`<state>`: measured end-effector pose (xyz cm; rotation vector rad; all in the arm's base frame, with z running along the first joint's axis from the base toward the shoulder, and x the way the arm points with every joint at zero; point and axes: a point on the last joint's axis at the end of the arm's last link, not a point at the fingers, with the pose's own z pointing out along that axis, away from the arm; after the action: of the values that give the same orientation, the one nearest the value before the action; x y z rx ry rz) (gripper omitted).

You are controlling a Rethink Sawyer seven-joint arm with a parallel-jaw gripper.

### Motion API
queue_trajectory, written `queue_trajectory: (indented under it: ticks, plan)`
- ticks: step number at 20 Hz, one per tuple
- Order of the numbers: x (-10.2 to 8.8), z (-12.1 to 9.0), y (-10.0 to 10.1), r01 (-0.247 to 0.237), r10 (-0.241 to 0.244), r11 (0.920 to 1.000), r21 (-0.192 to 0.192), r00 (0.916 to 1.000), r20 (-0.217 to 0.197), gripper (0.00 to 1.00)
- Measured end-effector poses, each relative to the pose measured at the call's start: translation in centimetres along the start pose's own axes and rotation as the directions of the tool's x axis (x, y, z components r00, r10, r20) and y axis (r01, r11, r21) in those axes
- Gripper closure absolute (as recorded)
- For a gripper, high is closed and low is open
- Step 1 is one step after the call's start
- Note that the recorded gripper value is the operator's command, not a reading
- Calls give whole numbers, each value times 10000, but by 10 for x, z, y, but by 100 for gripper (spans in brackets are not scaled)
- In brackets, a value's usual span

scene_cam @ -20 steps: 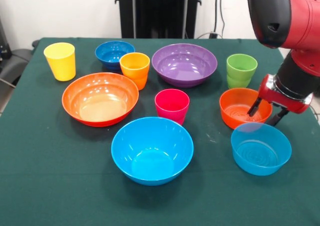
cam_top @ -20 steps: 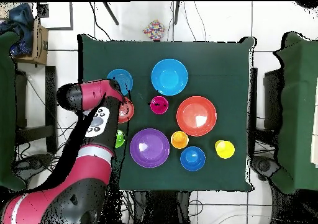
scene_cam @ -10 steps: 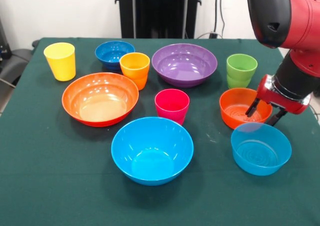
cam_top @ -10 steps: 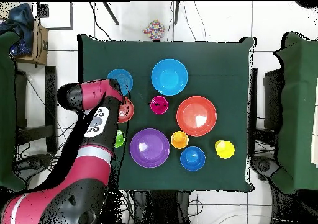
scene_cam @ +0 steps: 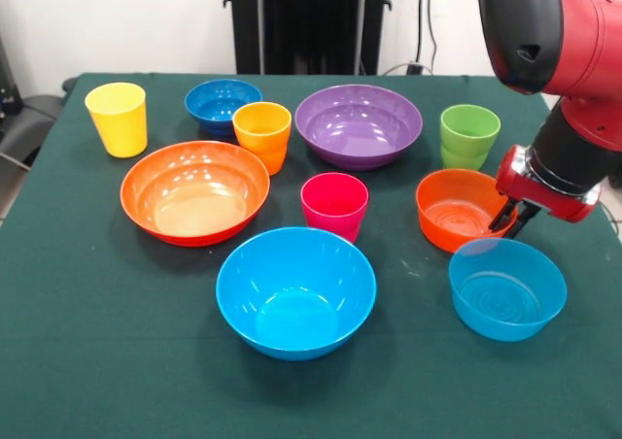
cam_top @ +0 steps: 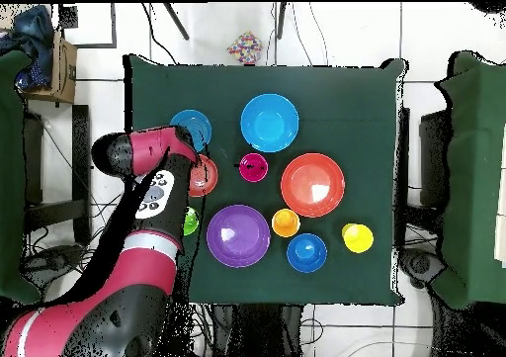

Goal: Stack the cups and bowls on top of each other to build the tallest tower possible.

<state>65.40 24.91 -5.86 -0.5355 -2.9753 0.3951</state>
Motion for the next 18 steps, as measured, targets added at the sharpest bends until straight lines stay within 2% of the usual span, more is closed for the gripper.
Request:
queue_trajectory:
  ticks: [18]
  plan:
    - [-2, 0, -2, -41, 42, 10000, -63, 9999, 99, 100]
